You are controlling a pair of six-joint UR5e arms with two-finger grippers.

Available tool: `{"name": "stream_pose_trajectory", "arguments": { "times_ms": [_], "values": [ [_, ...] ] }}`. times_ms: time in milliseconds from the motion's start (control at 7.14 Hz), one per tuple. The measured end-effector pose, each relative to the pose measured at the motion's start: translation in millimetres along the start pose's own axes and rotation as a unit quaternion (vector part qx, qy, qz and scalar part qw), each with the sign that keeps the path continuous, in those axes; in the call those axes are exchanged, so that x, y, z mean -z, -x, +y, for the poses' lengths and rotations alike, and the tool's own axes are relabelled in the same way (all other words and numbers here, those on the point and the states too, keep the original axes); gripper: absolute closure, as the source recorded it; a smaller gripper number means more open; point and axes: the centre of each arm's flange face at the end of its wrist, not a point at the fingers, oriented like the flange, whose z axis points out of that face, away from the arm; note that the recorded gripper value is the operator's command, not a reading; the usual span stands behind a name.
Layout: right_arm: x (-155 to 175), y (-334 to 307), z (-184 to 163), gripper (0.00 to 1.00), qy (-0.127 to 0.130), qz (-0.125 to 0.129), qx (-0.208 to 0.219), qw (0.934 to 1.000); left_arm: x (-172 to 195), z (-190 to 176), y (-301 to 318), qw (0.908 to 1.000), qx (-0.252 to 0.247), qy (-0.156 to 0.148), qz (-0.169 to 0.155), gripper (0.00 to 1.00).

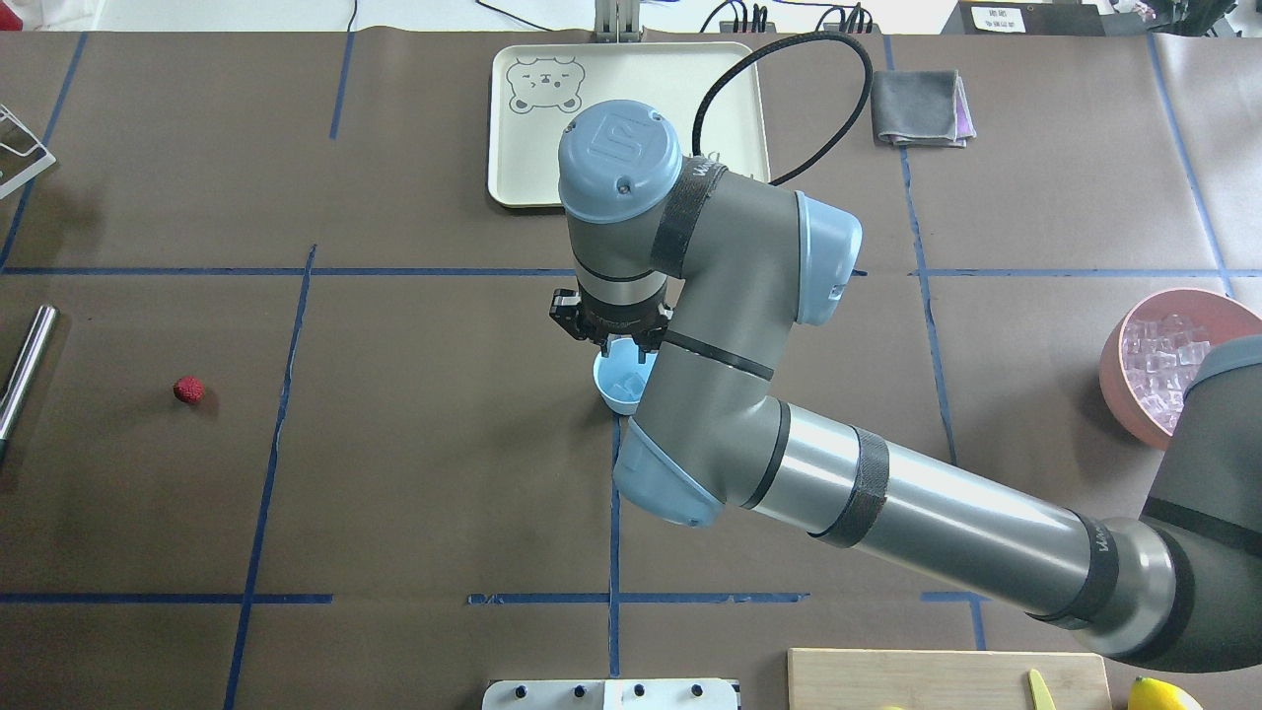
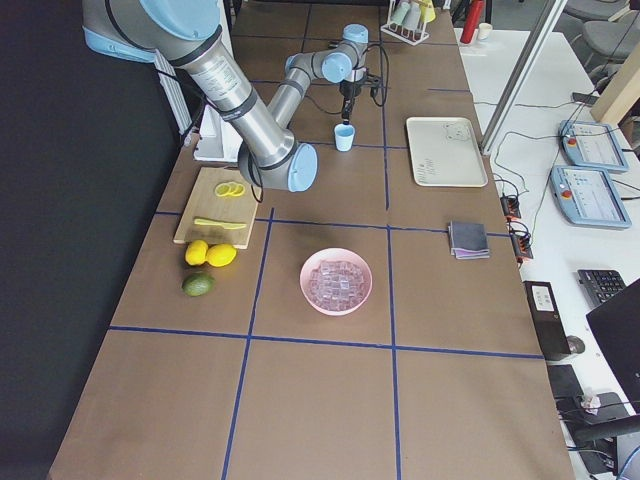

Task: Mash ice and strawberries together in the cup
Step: 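Open the right gripper to drop the ice cube into the cup, then move the empty right gripper back over the bowl of ice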

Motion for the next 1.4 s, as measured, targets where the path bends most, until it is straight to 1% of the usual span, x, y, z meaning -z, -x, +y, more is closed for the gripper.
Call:
{"name": "stream_pose_trajectory", "arguments": {
  "times_ms": [140, 841, 981, 1121, 1261, 1401],
  "values": [
    [0.7, -0.3, -0.9, 0.00, -0.001, -0.001, 0.001, 1.0000, 0.4, -0.3, -0.4, 1.0000, 0.001, 0.000, 0.000, 0.00],
    [10.1, 0.7, -3.7, 0.00, -0.005, -0.010, 0.002, 0.9999, 3.2, -2.7, -3.4, 1.0000, 0.003, -0.003, 0.000, 0.00],
    [15.6, -5.8, -10.0, 0.00, -0.010, -0.012, 0.000, 0.9999, 3.6, -3.5, -3.8, 1.0000, 0.003, -0.004, 0.000, 0.00],
    [25.5, -31.8, -22.6, 0.00, -0.018, -0.018, -0.003, 0.9997, 3.6, -3.9, -3.7, 1.0000, 0.003, -0.004, 0.000, 0.00],
    [38.5, -82.5, -36.0, 0.00, -0.032, -0.022, 0.004, 0.9992, 3.7, -4.5, -3.8, 1.0000, 0.003, -0.004, 0.000, 0.00],
    [54.0, -149.1, -48.3, 0.00, -0.047, -0.021, 0.024, 0.9984, 3.8, -5.0, -4.3, 1.0000, 0.003, -0.004, 0.000, 0.00]
  ]
}}
